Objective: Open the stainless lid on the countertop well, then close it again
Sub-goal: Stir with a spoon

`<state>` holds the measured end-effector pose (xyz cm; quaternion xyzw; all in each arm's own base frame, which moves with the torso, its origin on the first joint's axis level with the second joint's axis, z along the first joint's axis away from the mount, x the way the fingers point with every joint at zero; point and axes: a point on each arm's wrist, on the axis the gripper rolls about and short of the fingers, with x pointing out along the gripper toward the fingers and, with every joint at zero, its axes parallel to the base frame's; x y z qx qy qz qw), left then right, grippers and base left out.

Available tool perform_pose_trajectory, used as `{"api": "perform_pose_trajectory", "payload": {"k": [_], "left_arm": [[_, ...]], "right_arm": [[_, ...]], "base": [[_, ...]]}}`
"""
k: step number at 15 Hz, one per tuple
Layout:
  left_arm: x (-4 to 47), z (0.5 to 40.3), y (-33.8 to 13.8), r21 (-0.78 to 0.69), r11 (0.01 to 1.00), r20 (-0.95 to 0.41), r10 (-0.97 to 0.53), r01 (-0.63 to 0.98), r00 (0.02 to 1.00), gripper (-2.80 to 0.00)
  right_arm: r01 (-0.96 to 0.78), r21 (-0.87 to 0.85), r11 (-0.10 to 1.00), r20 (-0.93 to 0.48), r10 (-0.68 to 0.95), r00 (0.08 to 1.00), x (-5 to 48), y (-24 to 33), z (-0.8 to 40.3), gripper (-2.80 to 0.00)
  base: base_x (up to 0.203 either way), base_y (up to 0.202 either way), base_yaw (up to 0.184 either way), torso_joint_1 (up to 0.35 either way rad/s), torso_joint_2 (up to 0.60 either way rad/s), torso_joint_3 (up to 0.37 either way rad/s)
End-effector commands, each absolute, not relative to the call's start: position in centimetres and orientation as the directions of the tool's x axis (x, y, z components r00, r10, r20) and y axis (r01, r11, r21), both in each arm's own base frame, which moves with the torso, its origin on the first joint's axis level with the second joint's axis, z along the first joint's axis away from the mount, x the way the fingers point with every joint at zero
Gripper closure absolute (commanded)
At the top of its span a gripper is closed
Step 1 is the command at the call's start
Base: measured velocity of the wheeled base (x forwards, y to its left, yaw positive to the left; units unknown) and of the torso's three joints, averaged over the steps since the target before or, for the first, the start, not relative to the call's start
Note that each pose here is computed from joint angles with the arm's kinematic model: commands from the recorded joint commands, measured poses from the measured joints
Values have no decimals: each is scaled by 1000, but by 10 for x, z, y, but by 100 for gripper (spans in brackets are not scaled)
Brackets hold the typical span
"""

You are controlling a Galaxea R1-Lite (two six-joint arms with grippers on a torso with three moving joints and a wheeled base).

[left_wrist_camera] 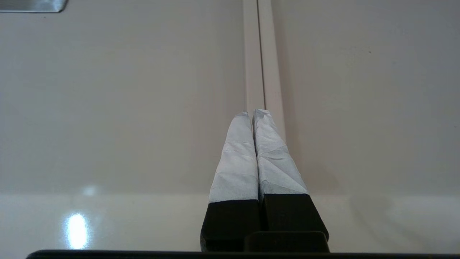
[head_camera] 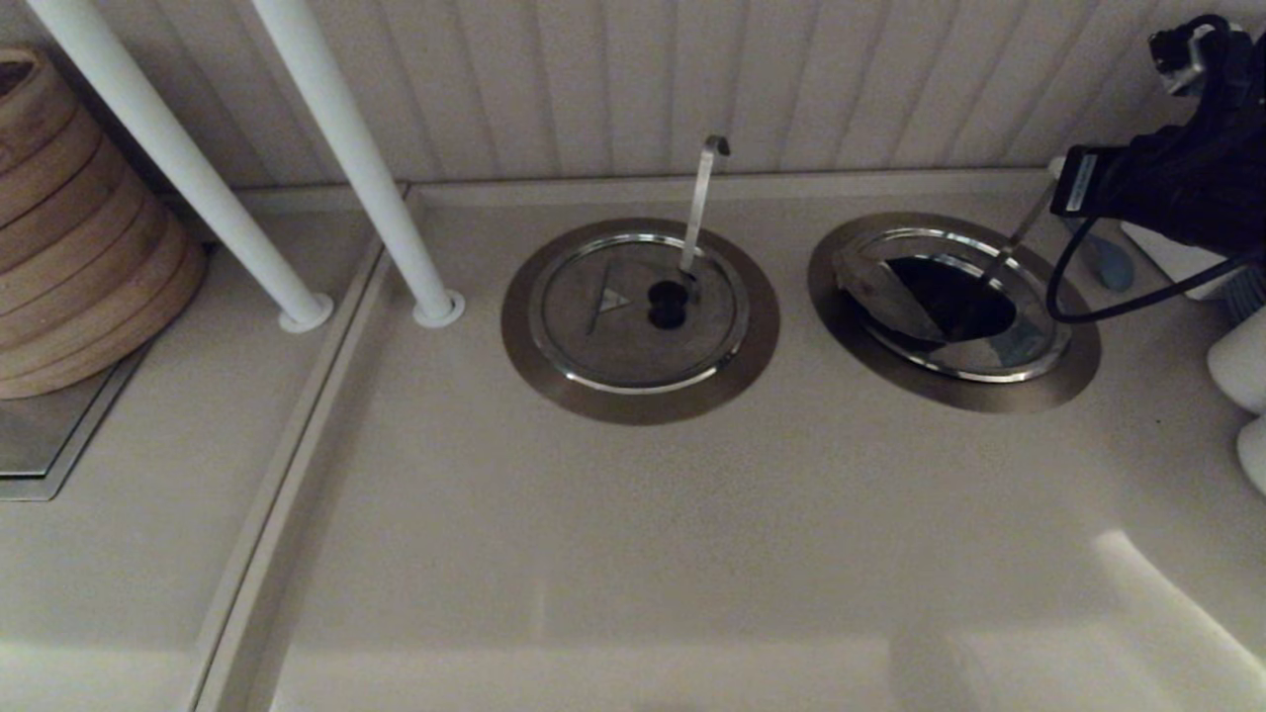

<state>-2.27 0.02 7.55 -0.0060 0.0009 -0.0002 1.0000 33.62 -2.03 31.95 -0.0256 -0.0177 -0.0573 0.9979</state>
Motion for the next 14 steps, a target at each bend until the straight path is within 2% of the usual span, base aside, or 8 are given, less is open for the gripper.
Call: {"api": "perform_pose_trajectory", "payload": {"k": [1, 6, 14], "left_arm": [[-23, 76, 0, -12, 1000, 0, 0, 0, 1000, 0], [-23, 76, 0, -12, 1000, -2, 0, 0, 1000, 0], [-23, 76, 0, -12, 1000, -1, 0, 0, 1000, 0]], "right_arm": [[130, -41, 991, 35, -128, 991, 346, -22, 316, 0], [116, 92, 989, 103, -125, 987, 348, -7, 328, 0], [51, 117, 992, 116, -65, 991, 332, 11, 336, 0]], "base": [[0, 0, 0, 0, 0, 0], [0, 0, 0, 0, 0, 0], [0, 0, 0, 0, 0, 0]]}}
